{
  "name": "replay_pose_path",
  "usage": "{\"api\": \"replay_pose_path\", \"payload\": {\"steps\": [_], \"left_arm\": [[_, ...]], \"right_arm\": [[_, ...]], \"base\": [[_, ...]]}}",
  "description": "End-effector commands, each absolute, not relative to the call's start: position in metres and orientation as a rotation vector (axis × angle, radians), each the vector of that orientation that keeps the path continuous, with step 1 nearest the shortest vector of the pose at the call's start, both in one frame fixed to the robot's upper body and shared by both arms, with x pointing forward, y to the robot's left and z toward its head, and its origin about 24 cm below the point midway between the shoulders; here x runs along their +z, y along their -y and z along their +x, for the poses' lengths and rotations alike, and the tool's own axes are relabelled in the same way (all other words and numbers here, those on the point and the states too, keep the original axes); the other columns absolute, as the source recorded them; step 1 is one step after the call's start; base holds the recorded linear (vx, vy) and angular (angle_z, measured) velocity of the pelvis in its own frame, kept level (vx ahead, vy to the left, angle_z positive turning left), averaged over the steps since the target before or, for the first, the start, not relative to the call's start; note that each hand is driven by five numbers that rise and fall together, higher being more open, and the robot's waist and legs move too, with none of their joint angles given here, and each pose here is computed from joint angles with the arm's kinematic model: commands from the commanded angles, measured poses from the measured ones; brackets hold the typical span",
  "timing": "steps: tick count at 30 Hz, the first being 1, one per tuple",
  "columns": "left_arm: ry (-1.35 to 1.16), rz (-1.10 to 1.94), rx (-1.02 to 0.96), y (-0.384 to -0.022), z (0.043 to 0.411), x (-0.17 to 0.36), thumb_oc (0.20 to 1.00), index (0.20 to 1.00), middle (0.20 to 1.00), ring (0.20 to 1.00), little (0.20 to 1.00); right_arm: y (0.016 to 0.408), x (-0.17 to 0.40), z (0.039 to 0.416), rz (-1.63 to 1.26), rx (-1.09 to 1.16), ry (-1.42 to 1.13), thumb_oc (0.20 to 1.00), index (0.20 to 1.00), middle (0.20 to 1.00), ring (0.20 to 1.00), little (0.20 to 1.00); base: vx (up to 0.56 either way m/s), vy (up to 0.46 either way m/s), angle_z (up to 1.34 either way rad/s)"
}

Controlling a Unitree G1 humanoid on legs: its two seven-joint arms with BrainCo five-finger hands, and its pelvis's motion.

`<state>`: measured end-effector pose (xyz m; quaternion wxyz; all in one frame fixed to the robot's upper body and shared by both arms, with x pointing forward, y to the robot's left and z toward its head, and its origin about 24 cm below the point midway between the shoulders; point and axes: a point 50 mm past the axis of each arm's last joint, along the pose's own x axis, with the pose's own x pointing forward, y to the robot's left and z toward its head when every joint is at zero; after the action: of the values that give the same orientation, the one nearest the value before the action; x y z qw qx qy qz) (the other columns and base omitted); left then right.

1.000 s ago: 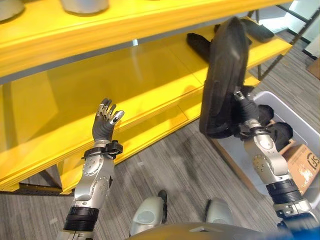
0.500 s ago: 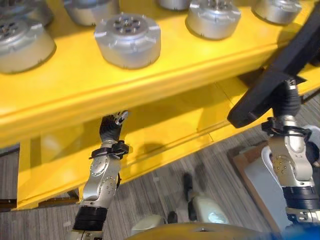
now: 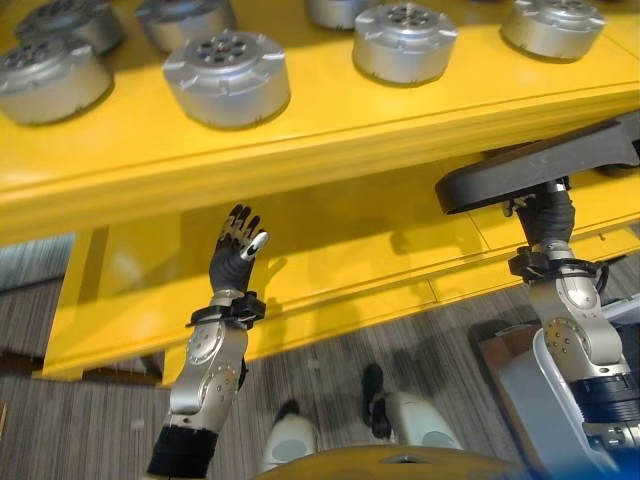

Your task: Move parts from the plastic box to the shelf.

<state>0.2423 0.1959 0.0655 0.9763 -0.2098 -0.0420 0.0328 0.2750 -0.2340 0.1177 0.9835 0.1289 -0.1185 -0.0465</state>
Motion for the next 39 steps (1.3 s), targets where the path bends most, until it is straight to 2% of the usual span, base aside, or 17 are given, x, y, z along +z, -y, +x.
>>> {"api": "replay_pose_path", "payload": {"steps": [1, 5, 20, 27, 39], "left_arm": [[0.212, -0.402, 0.02, -0.201, 0.237, 0.094, 1.0, 1.0, 1.0, 1.0, 1.0], [0.207, -0.381, 0.031, -0.205, 0.236, 0.092, 1.0, 1.0, 1.0, 1.0, 1.0], [0.201, -0.373, 0.074, -0.21, 0.235, 0.091, 1.0, 1.0, 1.0, 1.0, 1.0], [0.184, -0.374, 0.074, -0.211, 0.234, 0.088, 1.0, 1.0, 1.0, 1.0, 1.0], [0.169, -0.373, 0.055, -0.209, 0.234, 0.086, 1.0, 1.0, 1.0, 1.0, 1.0]], "right_arm": [[0.227, 0.161, 0.289, 0.215, -0.002, 0.395, 0.2, 0.2, 0.2, 0.2, 0.2], [0.213, 0.153, 0.292, 0.241, 0.009, 0.375, 0.2, 0.2, 0.2, 0.2, 0.2], [0.197, 0.13, 0.287, 0.394, -0.004, 0.313, 0.2, 0.2, 0.2, 0.2, 0.2], [0.19, 0.112, 0.285, 0.428, 0.015, 0.233, 0.2, 0.2, 0.2, 0.2, 0.2], [0.151, 0.062, 0.294, 0.523, 0.102, -0.034, 0.2, 0.2, 0.2, 0.2, 0.2]], "base": [[0.07, 0.032, 1.31], [0.12, 0.098, 0.91], [0.08, 0.107, -0.17], [0.02, 0.029, -0.07], [-0.01, 0.006, -0.05]]}}
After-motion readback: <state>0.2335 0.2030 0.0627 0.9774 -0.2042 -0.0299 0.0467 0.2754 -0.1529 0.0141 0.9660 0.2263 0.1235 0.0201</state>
